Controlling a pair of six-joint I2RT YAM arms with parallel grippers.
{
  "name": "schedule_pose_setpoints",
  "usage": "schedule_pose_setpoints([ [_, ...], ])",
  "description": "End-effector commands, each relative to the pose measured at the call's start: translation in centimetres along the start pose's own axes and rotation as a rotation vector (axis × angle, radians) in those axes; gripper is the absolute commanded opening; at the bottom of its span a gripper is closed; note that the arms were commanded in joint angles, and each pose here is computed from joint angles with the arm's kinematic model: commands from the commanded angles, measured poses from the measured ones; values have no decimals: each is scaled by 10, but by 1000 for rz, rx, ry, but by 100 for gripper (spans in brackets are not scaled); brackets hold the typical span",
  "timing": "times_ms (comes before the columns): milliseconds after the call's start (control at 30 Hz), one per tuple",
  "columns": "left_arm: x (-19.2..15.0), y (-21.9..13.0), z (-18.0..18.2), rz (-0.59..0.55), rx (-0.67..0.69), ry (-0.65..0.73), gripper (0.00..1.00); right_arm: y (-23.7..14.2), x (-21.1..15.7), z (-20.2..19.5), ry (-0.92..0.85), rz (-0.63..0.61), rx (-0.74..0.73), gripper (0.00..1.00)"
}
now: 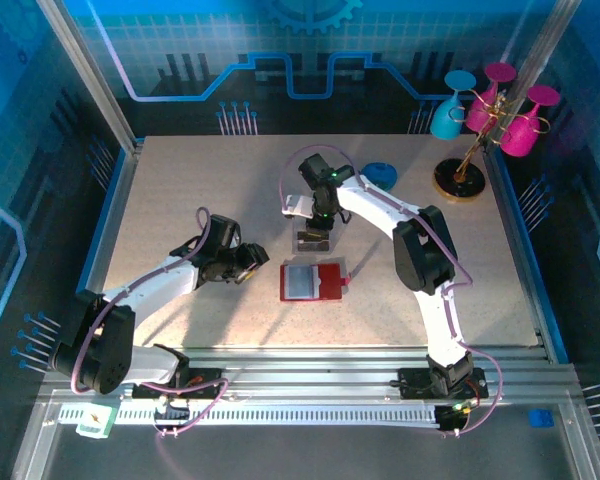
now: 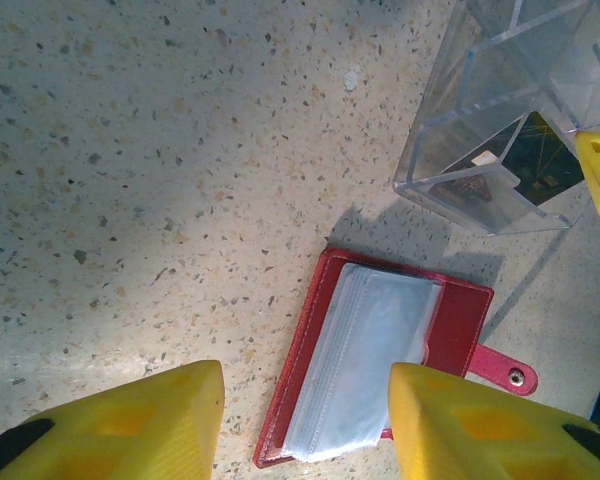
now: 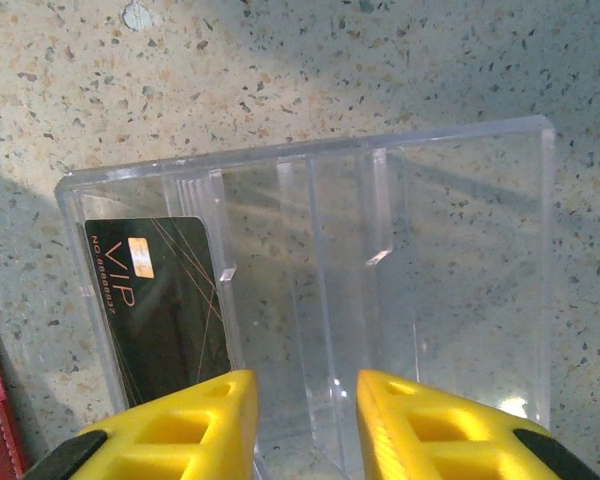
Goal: Take the credit cards out of the card holder
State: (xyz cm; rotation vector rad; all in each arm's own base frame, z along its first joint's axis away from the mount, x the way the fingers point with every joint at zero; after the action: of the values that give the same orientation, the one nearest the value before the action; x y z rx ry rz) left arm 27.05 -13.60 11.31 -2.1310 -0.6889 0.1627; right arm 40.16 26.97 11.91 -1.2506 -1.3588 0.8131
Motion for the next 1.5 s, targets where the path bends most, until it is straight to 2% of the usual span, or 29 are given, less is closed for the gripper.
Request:
schedule_pose_setpoints([
  [0, 2, 1, -7, 28, -30, 11, 48, -30, 13, 0, 0, -56, -53, 33],
  [233, -1, 12, -14, 74, -51, 22, 48, -67, 19, 11, 104, -114, -34, 36],
  [500, -16, 29, -22, 136, -44, 56, 46, -84, 24, 54, 302, -167, 19, 37],
  [767, -33, 38, -19, 159, -14, 70, 44, -87, 21, 93, 707, -309, 146, 35],
  [933, -36, 40, -15, 158, -13, 60, 41, -72, 17, 117, 998, -355, 334, 28],
  [1100, -36, 44, -15, 163, -18, 50, 36, -47, 12, 134, 1224, -296, 473, 23],
  [1200, -37, 46, -16, 177, -25, 47, 31, -38, 12, 139, 1284, -258, 536, 21],
  [1333, -37, 49, -15, 188, -23, 49, 21, -24, 5, 142, 1338, -207, 542, 16],
  [1467, -39, 55, -13, 204, -29, 35, 14, -16, 1, 140, 1358, -182, 533, 14],
])
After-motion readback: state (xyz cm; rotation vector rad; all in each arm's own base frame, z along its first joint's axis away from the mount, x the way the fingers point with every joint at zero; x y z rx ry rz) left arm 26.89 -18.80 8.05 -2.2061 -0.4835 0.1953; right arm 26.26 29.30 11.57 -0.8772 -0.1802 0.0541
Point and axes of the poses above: each hand's point on the last joint's axis, 136 mm out from that joint toward the fingers, its own y axis out along the fingers, its own z axis along the line the jaws close on, x = y × z, the point moved 5 cm from there along -y, back along the fingers, and after that the axes turned 1 degree about y, right-handed, at the moved point
